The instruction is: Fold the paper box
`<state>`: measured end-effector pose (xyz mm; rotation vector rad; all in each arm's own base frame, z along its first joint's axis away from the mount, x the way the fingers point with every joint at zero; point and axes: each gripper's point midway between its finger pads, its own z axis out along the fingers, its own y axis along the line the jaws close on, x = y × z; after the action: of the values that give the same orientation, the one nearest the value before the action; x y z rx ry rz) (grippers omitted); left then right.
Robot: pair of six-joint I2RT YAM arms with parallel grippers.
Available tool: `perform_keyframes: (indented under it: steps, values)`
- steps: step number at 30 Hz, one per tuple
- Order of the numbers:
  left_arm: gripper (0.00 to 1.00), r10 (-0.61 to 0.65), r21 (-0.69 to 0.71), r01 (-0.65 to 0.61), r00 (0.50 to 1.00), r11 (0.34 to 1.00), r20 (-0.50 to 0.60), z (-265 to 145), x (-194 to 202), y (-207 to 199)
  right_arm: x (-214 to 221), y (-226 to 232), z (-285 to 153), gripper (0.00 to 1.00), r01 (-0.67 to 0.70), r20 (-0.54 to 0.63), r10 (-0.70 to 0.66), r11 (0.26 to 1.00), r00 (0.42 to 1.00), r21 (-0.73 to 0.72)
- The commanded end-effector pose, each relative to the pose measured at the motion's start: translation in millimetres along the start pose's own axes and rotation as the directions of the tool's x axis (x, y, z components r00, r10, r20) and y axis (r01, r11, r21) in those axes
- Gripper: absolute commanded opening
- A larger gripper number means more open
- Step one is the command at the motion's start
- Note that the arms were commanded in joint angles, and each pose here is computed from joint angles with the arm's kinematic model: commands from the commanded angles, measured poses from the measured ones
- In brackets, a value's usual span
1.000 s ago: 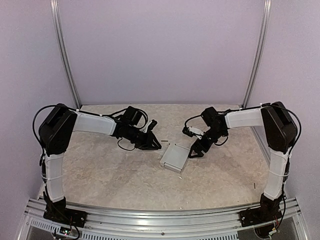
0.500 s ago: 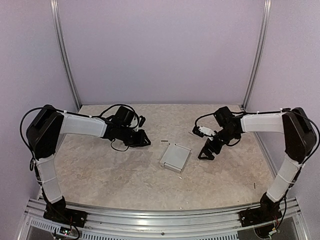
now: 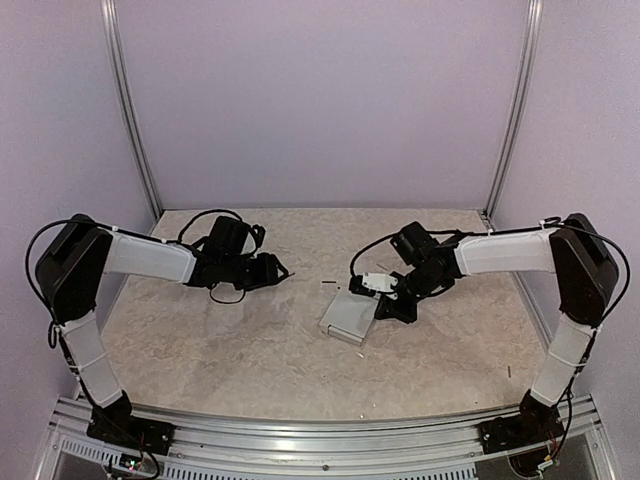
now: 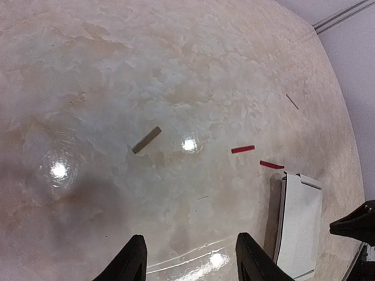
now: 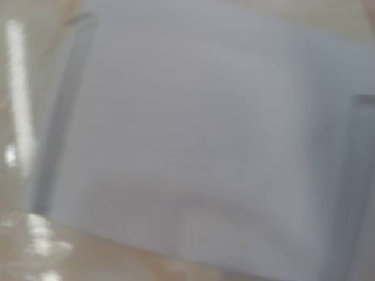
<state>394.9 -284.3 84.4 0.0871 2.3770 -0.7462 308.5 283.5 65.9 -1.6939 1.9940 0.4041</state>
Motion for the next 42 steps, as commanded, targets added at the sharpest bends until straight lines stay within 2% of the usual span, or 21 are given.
perform_keyframes:
  steps: [1, 6, 10, 17, 28, 32, 35, 39, 42]
  values:
    - [0.52, -0.024, 0.12, 0.035, 0.995, 0.992, -0.093, 18.4, 22.6, -21.5, -3.4, 8.6, 12.1, 0.05, 0.065, -0.046, -0.065, 0.998, 0.997, 0.009]
    - [0.51, 0.001, 0.147, 0.018, 0.992, 0.989, -0.125, 22.9, 33.9, -30.8, -11.3, 8.0, 15.3, 0.04, 0.052, -0.026, -0.052, 0.999, 0.998, 0.006]
    - [0.51, 0.007, 0.161, 0.016, 0.99, 0.987, -0.142, 25.2, 37.5, -34.5, -2.6, 8.0, 27.9, 0.04, 0.042, -0.07, -0.042, 0.999, 0.997, -0.004]
    - [0.51, 0.013, 0.162, 0.014, 0.986, 0.987, -0.166, 29.9, 42.0, -33.9, 25.5, 13.6, 41.9, 0.03, 0.034, -0.157, -0.036, 0.999, 0.987, -0.015]
    - [0.51, -0.005, 0.124, 0.028, 0.984, 0.992, -0.18, 34.5, 50.5, -20.7, 99.2, 24.7, 23.2, 0.02, 0.029, -0.283, -0.029, 1.0, 0.959, -0.003]
    - [0.52, 0.006, 0.191, 0.034, 0.979, 0.981, -0.205, 42.4, 56.4, -33.2, 91.7, 15.1, 1.7, 0.03, -0.027, -0.195, 0.028, 1.0, 0.98, 0.007]
    - [0.52, 0.031, 0.264, 0.041, 0.964, 0.964, -0.264, 54.9, 67.6, -53.8, 84.9, 11.3, -13.3, 0.05, -0.039, -0.148, 0.043, 0.999, 0.988, 0.03]
    - [0.52, -0.014, 0.203, 0.081, 0.951, 0.976, -0.309, 70.8, 81.0, -45.6, 59.6, 10.6, -29.4, 0.07, -0.07, -0.053, 0.071, 0.997, 0.996, 0.028]
    - [0.53, -0.015, 0.234, 0.096, 0.946, 0.967, -0.324, 69.3, 84.2, -50.8, 33.9, 4.3, -32.7, 0.08, -0.119, 0.02, 0.119, 0.993, 0.993, 0.01]
